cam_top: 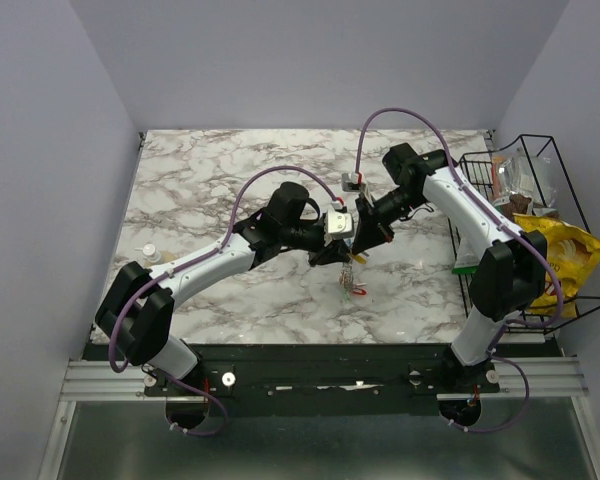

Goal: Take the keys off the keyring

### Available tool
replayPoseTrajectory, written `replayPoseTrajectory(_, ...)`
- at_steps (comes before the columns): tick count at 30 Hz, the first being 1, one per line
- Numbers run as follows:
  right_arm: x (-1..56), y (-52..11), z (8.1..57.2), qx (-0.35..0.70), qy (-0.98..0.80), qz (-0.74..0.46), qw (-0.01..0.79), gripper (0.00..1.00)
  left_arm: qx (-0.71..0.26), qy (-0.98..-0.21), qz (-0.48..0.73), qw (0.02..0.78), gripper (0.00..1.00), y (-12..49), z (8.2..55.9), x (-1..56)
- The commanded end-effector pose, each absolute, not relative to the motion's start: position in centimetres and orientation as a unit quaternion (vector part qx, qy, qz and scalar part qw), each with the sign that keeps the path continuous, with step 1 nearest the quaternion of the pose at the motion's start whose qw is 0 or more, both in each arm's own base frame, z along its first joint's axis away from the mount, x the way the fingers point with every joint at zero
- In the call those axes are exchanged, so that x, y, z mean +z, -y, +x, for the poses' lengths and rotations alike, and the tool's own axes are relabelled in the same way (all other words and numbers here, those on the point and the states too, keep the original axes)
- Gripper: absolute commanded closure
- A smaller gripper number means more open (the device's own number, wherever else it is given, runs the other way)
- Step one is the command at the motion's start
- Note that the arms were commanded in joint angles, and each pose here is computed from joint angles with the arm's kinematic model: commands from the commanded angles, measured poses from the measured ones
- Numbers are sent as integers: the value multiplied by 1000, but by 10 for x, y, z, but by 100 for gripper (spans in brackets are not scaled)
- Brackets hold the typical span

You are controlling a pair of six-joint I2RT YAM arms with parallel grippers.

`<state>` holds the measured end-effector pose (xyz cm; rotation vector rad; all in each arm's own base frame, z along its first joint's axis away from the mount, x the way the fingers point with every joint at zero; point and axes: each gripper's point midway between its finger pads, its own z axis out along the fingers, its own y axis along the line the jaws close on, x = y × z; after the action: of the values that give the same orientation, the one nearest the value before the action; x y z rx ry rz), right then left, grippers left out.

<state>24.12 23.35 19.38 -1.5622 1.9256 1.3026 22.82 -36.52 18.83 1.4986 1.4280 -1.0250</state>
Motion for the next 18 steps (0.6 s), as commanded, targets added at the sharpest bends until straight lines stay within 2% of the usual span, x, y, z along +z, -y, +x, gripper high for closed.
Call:
replayPoseTrajectory(1, 211, -233, 228, 487, -676, -532, 153, 99, -422, -545, 607, 394, 68, 366, 217, 191)
replayPoseTrajectory(10, 209, -233, 230, 485, -678, -532, 151, 99, -421, -551, 600, 400, 81, 366, 220, 193)
replayPoseTrajectory(16, 213, -227, 237, 469, -684, -534, 166, 99, -419, -557, 593, 403, 97, 359, 221, 194)
replayPoseTrajectory(18, 214, -223, 239, 461, -689, -532, 172, 99, -420, -557, 589, 407, 100, 355, 221, 199)
